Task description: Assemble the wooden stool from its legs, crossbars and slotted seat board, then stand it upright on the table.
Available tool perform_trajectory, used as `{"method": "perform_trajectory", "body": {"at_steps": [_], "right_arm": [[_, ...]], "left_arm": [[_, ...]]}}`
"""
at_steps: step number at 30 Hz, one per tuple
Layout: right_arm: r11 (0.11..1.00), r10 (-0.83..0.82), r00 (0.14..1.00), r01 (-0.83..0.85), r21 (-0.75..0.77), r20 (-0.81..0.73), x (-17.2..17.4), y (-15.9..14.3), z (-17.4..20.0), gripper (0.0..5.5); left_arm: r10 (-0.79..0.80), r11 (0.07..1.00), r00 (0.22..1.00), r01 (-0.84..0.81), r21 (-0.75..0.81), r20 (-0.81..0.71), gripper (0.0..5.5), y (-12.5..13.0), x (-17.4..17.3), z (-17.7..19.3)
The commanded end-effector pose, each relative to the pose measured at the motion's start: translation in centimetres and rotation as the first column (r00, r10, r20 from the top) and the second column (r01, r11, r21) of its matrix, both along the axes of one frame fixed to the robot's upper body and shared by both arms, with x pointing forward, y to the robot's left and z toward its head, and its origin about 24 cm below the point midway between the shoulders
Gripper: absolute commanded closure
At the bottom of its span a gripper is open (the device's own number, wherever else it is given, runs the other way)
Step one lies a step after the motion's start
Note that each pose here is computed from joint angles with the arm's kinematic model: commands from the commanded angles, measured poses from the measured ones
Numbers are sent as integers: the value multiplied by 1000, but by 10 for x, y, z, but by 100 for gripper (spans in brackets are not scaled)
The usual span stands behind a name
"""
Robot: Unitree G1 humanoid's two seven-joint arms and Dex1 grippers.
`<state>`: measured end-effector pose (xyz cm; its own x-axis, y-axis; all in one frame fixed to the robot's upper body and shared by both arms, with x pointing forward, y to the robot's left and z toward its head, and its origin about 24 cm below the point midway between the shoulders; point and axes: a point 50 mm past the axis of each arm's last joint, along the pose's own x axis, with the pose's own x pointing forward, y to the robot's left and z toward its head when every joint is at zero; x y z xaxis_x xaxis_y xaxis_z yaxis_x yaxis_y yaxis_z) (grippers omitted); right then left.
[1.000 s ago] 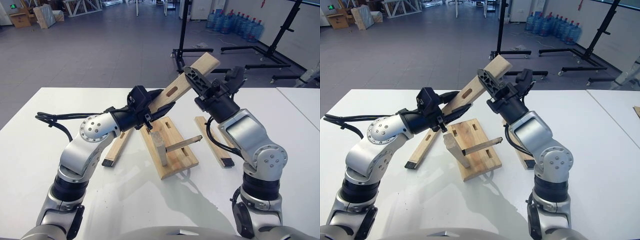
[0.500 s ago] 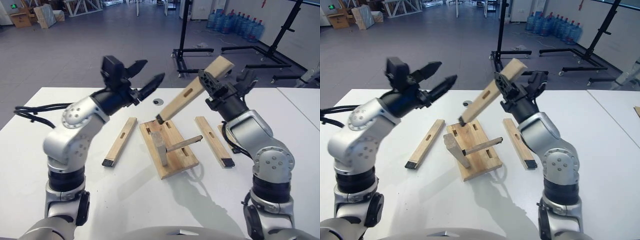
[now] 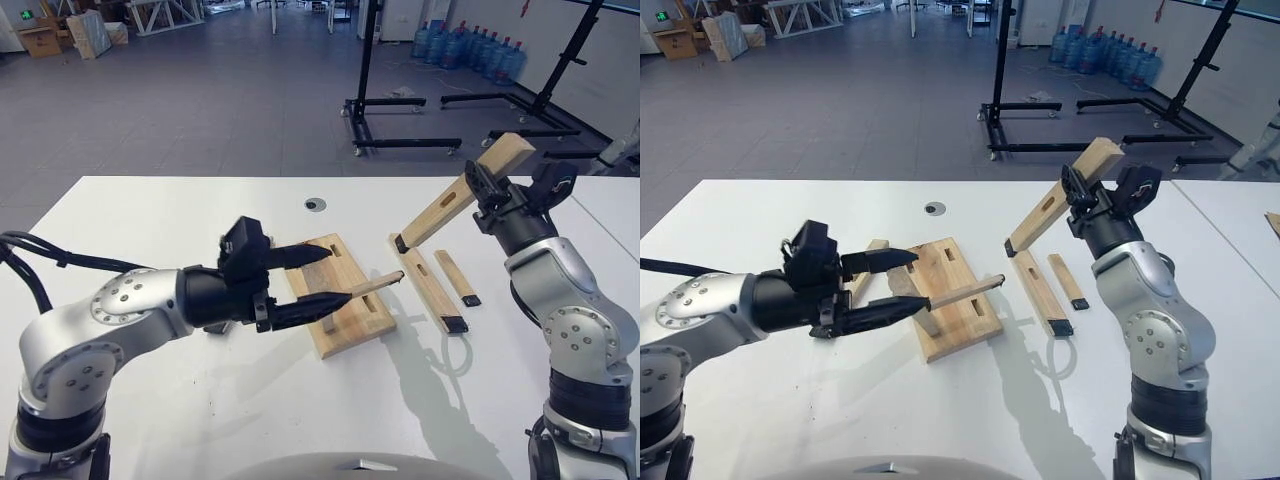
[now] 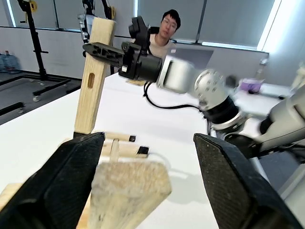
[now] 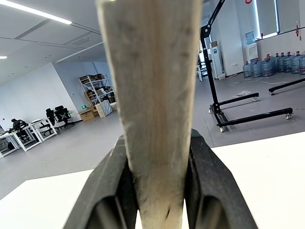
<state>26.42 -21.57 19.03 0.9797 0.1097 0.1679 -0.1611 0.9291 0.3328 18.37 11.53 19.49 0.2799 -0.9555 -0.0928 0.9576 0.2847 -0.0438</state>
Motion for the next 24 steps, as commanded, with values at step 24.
{"method": "perform_trajectory", "body": {"at_steps": [24], "right_arm": [[943, 193, 981, -178, -282, 29, -12, 15, -23, 450]], "left_arm": [[286, 931, 922, -332, 153, 261, 351, -9, 40, -45]]}}
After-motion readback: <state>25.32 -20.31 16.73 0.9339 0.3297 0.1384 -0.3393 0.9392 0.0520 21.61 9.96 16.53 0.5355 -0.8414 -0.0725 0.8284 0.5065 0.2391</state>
